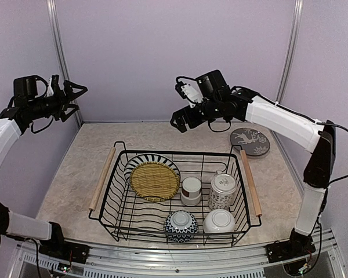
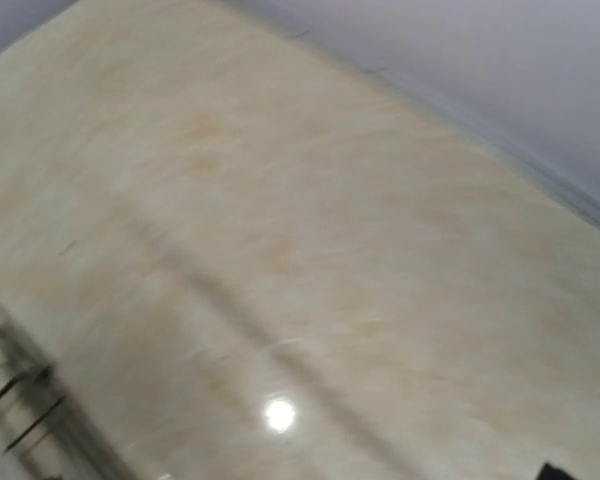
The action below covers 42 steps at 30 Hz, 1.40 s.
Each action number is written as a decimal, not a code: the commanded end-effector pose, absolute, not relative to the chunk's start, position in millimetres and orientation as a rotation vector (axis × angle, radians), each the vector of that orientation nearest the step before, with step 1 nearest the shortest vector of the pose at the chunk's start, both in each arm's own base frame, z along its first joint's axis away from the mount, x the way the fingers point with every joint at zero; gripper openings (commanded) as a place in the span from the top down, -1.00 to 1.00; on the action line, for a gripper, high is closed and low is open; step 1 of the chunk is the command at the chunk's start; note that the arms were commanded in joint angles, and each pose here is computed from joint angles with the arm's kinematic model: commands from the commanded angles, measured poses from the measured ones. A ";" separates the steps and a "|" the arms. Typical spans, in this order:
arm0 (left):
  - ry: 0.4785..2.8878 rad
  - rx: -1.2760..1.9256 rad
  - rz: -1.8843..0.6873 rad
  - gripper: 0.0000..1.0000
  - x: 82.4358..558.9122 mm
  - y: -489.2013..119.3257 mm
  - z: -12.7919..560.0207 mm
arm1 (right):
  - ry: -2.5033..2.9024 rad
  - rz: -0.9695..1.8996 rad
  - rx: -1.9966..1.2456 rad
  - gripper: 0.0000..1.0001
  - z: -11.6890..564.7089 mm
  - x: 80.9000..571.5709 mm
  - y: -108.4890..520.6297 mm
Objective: Unload the mixed dishes from the dish rack
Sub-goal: Grab the plate from the dish rack.
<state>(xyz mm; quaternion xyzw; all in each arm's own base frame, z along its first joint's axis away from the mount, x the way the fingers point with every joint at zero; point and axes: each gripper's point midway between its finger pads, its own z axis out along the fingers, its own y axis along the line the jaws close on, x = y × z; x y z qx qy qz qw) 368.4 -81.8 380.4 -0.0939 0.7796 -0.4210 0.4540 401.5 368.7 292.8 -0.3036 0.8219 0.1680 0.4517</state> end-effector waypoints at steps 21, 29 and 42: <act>1.921 -0.123 -1.038 -0.98 364.6 -93.4 382.6 | 1.952 0.580 -1.275 -0.73 258.5 302.3 472.4; 1.928 -0.108 -1.039 -0.98 364.2 -97.6 381.0 | 1.975 0.585 -1.345 -0.30 240.9 296.6 473.7; 1.929 -0.089 -1.043 -0.98 362.6 -102.1 381.8 | 2.051 0.498 -1.399 -0.06 205.0 301.6 470.0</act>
